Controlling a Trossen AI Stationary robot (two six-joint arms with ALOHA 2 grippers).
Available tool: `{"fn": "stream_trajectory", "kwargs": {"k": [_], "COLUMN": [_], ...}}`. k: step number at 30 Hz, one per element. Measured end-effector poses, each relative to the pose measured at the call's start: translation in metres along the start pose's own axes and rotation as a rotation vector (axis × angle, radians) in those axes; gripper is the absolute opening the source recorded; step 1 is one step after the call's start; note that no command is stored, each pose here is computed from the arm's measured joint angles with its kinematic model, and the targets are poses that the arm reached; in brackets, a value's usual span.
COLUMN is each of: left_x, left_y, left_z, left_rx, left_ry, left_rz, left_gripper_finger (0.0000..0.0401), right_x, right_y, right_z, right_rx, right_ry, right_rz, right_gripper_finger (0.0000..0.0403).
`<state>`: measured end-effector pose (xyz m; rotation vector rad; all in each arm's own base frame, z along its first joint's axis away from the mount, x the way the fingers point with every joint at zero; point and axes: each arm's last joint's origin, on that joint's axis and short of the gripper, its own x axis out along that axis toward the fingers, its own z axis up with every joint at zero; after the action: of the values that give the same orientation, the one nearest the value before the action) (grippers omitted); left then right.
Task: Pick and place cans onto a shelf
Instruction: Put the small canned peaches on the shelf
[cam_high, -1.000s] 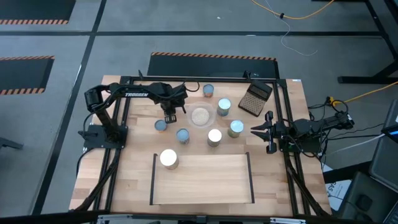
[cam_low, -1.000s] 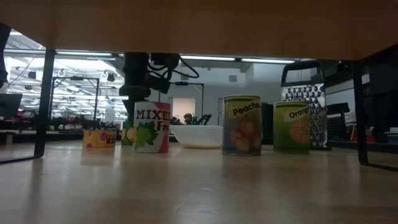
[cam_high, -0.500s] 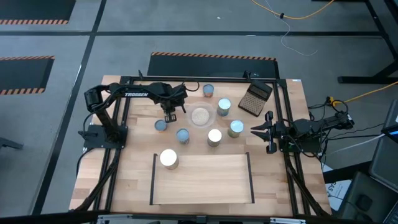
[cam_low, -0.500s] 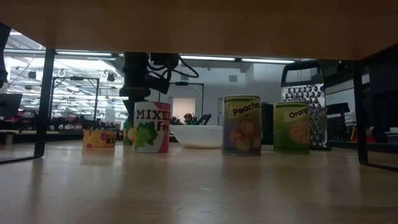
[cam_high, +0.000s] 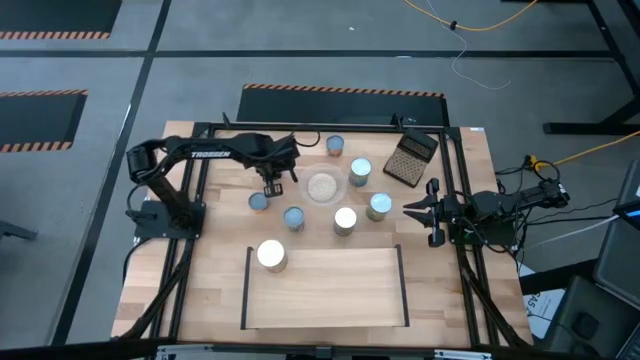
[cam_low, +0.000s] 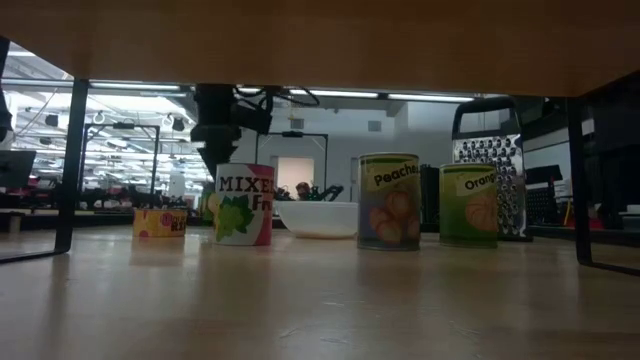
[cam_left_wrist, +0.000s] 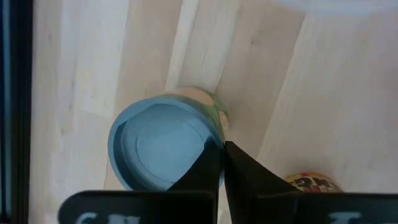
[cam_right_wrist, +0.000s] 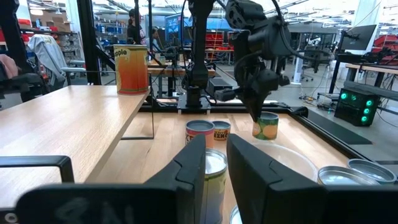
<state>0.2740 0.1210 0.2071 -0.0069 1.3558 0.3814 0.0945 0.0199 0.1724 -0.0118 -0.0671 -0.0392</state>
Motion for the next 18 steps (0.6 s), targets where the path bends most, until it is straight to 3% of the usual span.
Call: {"fn": "stream_trajectory", "kwargs": {"k": [18], "left_x": [-0.078], "left_y": [-0.011], "left_z": [-0.015], "left_rx": [-0.046], "left_ry": [-0.27], "left_rz": [0.001], "left_gripper_finger": [0.0001], "right_x": [0.0], "right_y": [0.0], "right_z": [0.0], "right_rx": [0.0], "right_ry": [0.0], "right_rz": [0.0], "right_gripper_finger": [0.0071]}}
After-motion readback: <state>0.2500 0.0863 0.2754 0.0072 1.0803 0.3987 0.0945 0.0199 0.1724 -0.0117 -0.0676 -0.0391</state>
